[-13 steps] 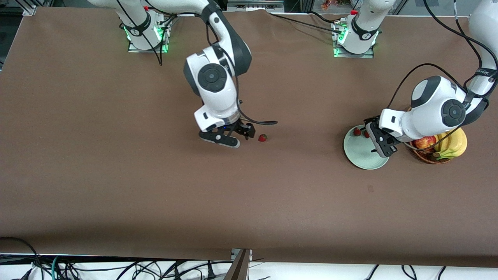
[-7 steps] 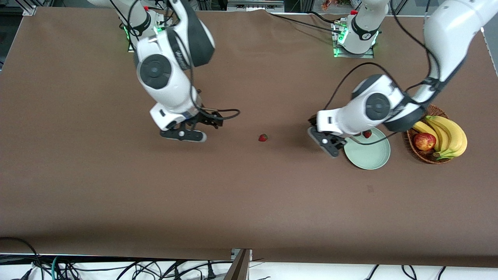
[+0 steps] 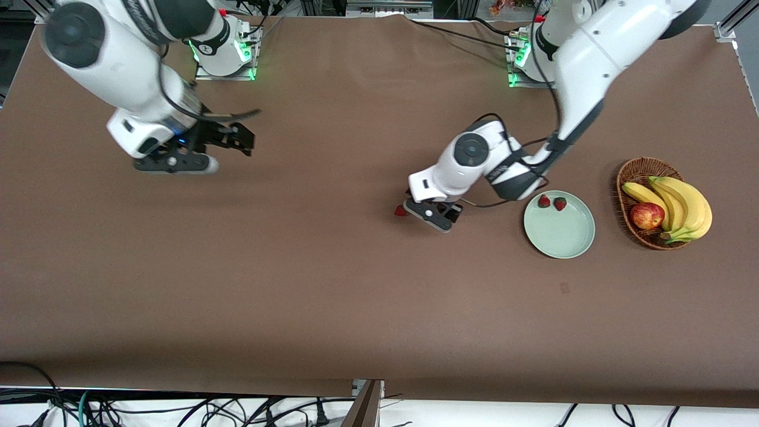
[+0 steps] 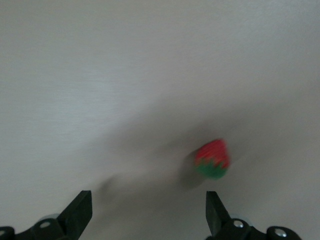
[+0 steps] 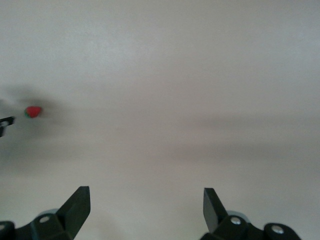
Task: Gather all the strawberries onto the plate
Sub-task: 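Reach the left gripper to the last strawberry while the right gripper retracts, then close the left gripper on the last strawberry and lift it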
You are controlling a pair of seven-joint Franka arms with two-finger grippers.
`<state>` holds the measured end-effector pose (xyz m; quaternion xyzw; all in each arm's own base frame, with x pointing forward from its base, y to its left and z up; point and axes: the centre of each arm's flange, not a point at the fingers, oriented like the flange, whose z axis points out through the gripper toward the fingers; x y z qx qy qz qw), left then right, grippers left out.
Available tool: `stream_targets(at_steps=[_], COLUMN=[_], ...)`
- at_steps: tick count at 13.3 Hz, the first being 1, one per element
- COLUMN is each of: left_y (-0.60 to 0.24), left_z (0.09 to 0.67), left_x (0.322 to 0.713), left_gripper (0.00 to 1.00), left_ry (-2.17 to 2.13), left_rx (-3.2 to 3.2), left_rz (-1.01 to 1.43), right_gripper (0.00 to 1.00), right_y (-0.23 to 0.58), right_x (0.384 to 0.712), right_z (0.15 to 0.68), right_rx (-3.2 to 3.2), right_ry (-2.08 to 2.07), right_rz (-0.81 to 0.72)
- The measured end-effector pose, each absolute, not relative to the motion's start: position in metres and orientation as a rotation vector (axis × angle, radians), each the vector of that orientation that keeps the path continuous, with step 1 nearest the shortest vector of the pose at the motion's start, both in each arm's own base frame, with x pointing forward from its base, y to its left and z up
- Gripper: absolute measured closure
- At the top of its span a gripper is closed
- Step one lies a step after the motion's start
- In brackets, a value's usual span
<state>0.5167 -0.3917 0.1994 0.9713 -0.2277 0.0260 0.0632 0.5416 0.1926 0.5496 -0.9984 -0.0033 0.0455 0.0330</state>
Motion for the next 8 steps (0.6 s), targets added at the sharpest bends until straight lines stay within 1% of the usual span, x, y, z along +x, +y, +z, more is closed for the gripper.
stream_targets(at_steps=[2,4,8], left_y=[-0.417,-0.421,-0.422], left_z=[0.203,0.206,0.204], left_x=[0.504,0.505,0.509], left_gripper=[0.0,0.0,0.0], left_ry=[-0.591,-0.555,-0.545], left_rx=[2.956,2.96,2.963], left_rz=[0.091,0.1,0.107], right_gripper=[0.0,0.0,0.0], right_y=[0.147,0.113,0.101], right_x=[0.544,0.548,0.551], right_z=[0.564,0.568,0.588], right_rx=[-3.057,-3.049,-3.066], right_ry=[-0.054,-0.077,-0.156], right_rz=[0.137,0.143,0.067])
